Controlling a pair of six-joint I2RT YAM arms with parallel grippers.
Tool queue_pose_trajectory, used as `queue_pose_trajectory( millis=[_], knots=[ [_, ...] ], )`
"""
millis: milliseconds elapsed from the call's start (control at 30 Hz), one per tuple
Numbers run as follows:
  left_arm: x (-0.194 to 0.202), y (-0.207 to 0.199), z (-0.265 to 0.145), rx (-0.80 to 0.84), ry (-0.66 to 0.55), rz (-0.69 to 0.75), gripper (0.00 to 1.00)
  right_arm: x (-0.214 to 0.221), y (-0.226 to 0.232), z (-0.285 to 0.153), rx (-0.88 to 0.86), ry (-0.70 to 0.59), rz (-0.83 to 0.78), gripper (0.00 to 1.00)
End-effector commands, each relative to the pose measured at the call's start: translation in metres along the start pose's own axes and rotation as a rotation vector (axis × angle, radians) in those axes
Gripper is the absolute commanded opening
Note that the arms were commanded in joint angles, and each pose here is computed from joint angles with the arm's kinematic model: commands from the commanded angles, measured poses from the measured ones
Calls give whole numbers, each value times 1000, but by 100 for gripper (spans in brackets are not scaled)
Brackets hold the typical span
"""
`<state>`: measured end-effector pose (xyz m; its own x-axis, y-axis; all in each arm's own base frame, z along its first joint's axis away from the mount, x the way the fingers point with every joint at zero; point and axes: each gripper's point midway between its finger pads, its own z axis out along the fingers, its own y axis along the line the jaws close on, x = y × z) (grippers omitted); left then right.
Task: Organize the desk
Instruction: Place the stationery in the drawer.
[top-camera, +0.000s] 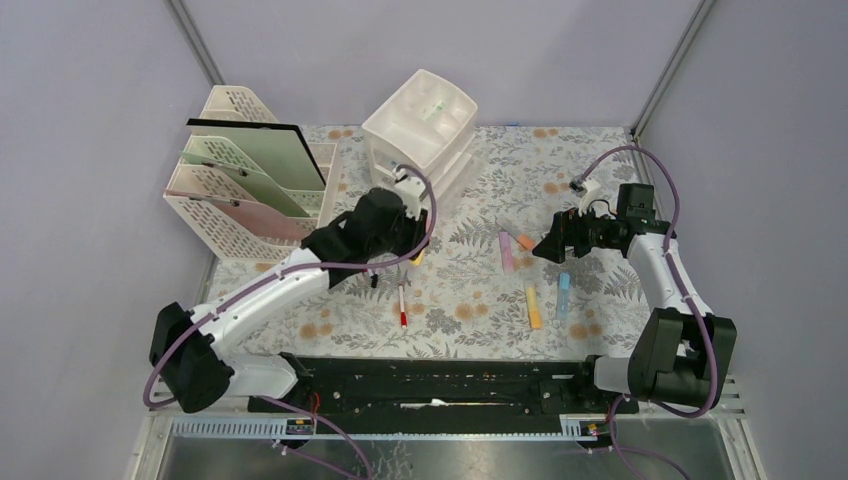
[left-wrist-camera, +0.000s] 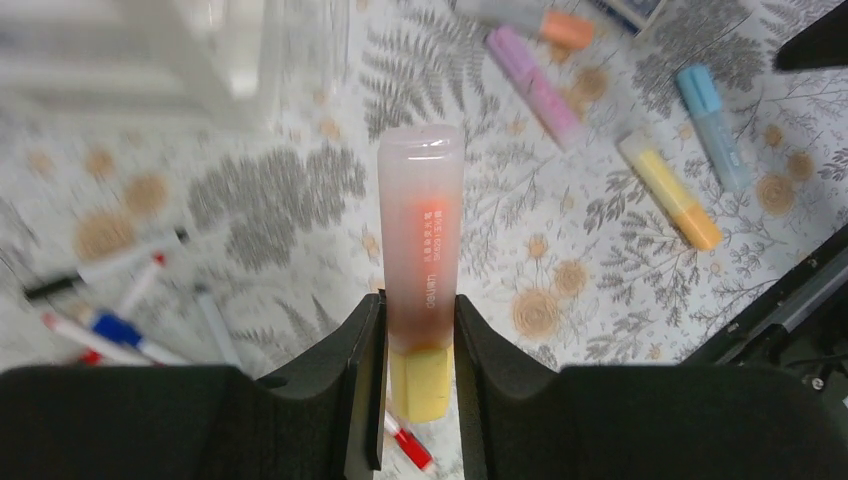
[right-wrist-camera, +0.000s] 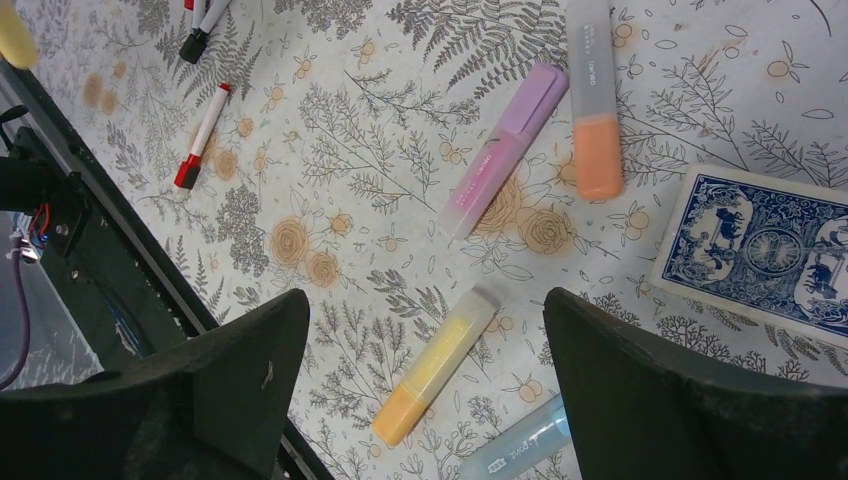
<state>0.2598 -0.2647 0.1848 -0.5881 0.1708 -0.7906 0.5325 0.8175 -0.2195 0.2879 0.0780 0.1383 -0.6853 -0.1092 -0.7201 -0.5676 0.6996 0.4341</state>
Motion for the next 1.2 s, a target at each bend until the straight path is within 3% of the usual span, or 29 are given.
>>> queue_pose_trajectory(
  millis=[0, 333, 467, 933, 1000, 1167],
  knots=[
    [-85, -16, -2, 47, -149, 239, 0, -12, 4, -2, -33, -38, -15, 94],
    [-160, -15, 69, 42, -25, 462, 0, -10, 8, -7, -13, -49, -46, 94],
    [-166, -6, 96, 11, 11, 511, 0, -8, 9, -9, -2, -56, -55, 95],
    [-177, 34, 144, -206, -37, 490, 1, -10, 12, -10, -13, -75, -51, 96],
    [-176, 39, 148, -238, -37, 485, 8, -9, 12, -10, -13, -75, -50, 97],
    [-179, 37, 152, -237, -59, 438, 45, -8, 13, -11, -12, -76, -53, 97]
  ],
)
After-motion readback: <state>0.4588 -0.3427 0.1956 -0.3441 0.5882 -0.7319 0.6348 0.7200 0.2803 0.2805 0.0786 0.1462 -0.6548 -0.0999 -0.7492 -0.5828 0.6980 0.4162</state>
